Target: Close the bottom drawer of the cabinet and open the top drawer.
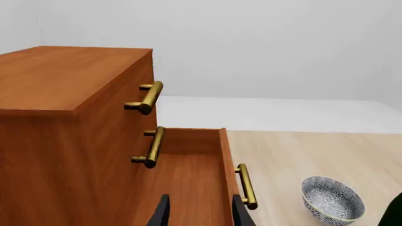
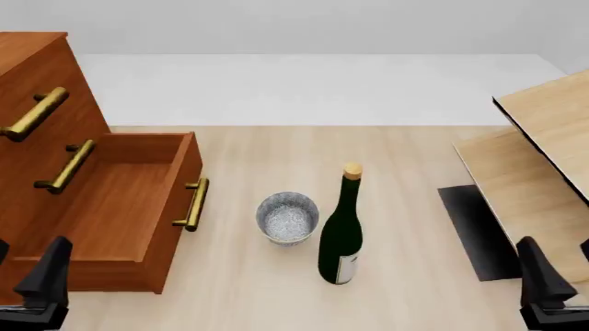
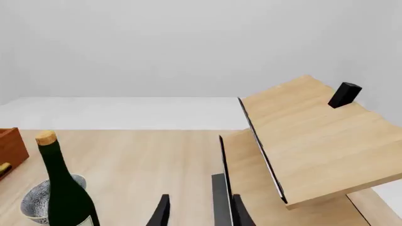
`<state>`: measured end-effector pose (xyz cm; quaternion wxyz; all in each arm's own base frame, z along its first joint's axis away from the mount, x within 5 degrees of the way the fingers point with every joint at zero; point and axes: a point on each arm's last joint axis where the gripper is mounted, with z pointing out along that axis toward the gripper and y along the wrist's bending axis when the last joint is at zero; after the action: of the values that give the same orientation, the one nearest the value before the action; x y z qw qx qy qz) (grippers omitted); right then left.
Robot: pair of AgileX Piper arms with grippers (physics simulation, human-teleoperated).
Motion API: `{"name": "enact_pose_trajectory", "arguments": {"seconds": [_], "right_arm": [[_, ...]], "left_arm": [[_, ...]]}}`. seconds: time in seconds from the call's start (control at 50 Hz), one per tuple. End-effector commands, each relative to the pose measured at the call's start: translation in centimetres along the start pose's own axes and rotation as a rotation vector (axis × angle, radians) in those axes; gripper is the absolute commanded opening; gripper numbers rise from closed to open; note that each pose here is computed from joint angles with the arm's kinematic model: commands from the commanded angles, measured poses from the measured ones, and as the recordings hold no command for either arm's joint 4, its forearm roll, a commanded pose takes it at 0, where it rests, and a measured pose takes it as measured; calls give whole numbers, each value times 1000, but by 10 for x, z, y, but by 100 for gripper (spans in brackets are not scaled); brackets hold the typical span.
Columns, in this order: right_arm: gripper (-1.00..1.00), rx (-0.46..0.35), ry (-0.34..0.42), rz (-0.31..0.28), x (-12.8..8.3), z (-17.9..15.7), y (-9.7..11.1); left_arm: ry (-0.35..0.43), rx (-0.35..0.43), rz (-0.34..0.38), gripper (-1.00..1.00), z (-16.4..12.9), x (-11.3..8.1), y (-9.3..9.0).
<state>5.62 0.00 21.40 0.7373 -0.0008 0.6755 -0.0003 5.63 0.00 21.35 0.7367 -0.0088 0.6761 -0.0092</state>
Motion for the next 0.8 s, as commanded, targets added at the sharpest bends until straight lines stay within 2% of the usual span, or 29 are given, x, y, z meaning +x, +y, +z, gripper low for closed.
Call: {"name": "enact_pose_trajectory", "arguments": {"seconds": [0.02, 0.32, 0.48, 0.52, 0.54, 0.56, 0.58, 0.64, 0.72, 0.76, 0.8], "right_arm": [[100, -2, -1, 3, -1, 0, 0], [100, -6, -4, 8, -1, 0, 0], [100, 2, -5, 10, -1, 0, 0], [100, 2, -5, 10, -1, 0, 0], [100, 2, -6, 9, -1, 0, 0], [100, 2, -6, 9, -1, 0, 0], [100, 2, -6, 9, -1, 0, 0], [100, 0, -6, 8, -1, 0, 0], [100, 0, -7, 9, -1, 0, 0], [100, 1, -7, 9, -1, 0, 0], [100, 3, -8, 9, -1, 0, 0]], "left_arm": [[6, -2, 20, 100, 1, 0, 0], [7, 6, 34, 100, 1, -2, 0], [5, 25, 59, 100, 1, -13, -2], [32, 35, 130, 100, 8, -15, -3], [28, 39, 97, 100, 8, -20, -3], [28, 39, 97, 100, 8, -20, -3], [65, 48, 59, 100, 16, -25, -4], [92, 60, 35, 100, 22, -31, -5], [121, 41, 21, 100, 32, -40, -5], [140, 69, 32, 100, 38, -48, -8], [202, 91, 34, 100, 50, -46, -11]]}}
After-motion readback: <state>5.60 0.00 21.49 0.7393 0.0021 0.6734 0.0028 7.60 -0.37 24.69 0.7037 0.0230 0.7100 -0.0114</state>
